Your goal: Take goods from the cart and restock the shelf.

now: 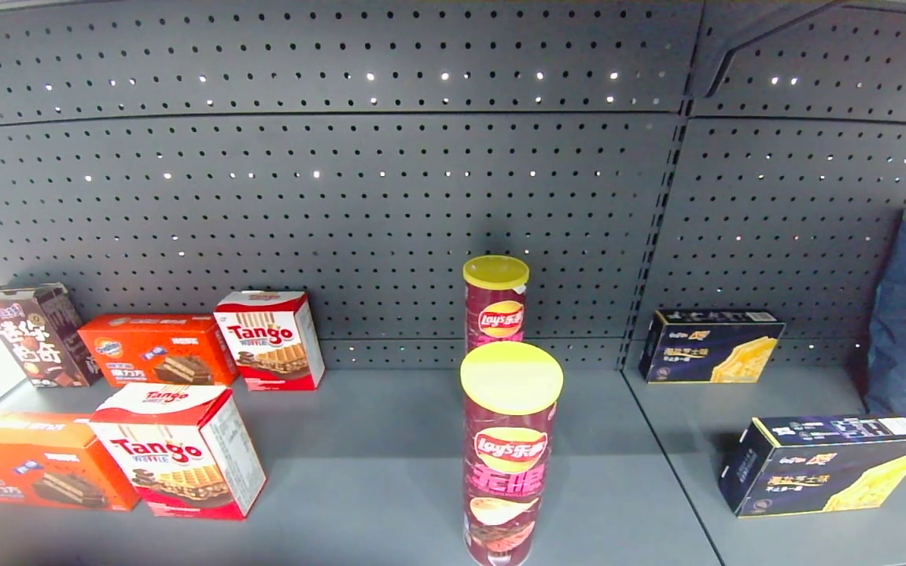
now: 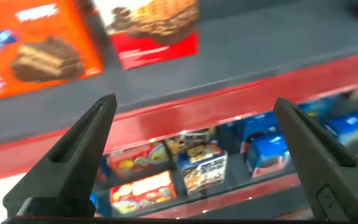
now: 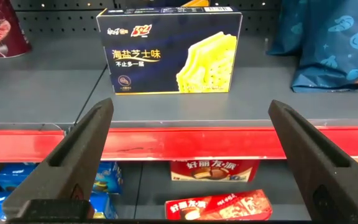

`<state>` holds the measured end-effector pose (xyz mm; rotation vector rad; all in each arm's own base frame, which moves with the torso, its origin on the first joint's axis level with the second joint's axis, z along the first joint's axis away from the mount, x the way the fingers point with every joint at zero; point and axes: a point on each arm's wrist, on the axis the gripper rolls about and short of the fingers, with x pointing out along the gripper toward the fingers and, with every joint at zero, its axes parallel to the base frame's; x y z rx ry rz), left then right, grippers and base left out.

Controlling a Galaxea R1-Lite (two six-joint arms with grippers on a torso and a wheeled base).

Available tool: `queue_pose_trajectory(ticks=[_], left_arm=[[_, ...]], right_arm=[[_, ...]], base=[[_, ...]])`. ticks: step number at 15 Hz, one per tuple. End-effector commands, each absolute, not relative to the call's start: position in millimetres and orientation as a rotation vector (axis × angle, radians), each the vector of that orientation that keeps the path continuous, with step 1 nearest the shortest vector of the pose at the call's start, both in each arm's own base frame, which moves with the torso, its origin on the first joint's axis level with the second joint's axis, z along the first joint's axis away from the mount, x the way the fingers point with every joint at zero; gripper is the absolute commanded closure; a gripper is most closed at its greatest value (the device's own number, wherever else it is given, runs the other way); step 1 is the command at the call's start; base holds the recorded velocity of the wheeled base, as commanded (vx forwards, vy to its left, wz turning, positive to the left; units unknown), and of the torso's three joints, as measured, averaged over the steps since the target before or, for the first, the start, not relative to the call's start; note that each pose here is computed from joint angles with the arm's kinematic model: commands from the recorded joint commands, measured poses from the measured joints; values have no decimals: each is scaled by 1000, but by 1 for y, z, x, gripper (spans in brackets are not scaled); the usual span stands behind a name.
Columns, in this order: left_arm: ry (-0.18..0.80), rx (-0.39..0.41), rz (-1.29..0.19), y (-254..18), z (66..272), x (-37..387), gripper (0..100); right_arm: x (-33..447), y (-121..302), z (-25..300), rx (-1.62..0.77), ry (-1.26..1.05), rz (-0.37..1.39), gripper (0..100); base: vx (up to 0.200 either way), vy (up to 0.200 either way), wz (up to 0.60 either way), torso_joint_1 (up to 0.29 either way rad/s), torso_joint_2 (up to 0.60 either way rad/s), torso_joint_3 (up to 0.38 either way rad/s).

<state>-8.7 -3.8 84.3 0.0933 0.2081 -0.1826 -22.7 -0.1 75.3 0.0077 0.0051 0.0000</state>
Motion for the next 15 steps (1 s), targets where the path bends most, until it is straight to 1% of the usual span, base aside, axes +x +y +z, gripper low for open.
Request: queue_pose_trajectory(ticks=[1, 2, 3, 4, 5, 7, 8, 9, 11, 13, 15], left_arm=[[122, 88, -25, -6, 84, -16, 0], [114, 89, 2, -6, 83, -16, 0], [131, 95, 151, -2, 79, -16, 0], [129, 59, 192, -1, 77, -15, 0], [120, 46, 188, -1, 77, -15, 0], [119, 45, 147, -1, 77, -15, 0], [112, 48, 74, 0, 77, -15, 0], [106, 51, 48, 0, 77, -16, 0], [7, 57, -26, -1, 75, -23, 0], [3, 32, -23, -1, 75, -23, 0], [3, 29, -23, -1, 75, -23, 0]], right_arm=[[-23, 0, 76, 8, 6, 0, 0], [-23, 0, 75, 8, 8, 0, 0], [-23, 0, 76, 8, 6, 0, 0], [-23, 0, 75, 8, 8, 0, 0], [-23, 0, 76, 8, 6, 0, 0], [-23, 0, 76, 8, 6, 0, 0], [-23, 0, 76, 8, 6, 0, 0], [-23, 0, 76, 8, 6, 0, 0], [-23, 0, 75, 8, 8, 0, 0], [-23, 0, 76, 8, 6, 0, 0], [-23, 0, 76, 8, 6, 0, 0]], base=[[0, 0, 0, 0, 0, 0], [0, 0, 0, 0, 0, 0], [0, 0, 0, 0, 0, 0], [0, 0, 0, 0, 0, 0], [0, 0, 0, 0, 0, 0], [0, 0, 0, 0, 0, 0], [0, 0, 0, 0, 0, 0], [0, 0, 0, 0, 0, 0], [0, 0, 0, 0, 0, 0], [0, 0, 0, 0, 0, 0], [0, 0, 0, 0, 0, 0]])
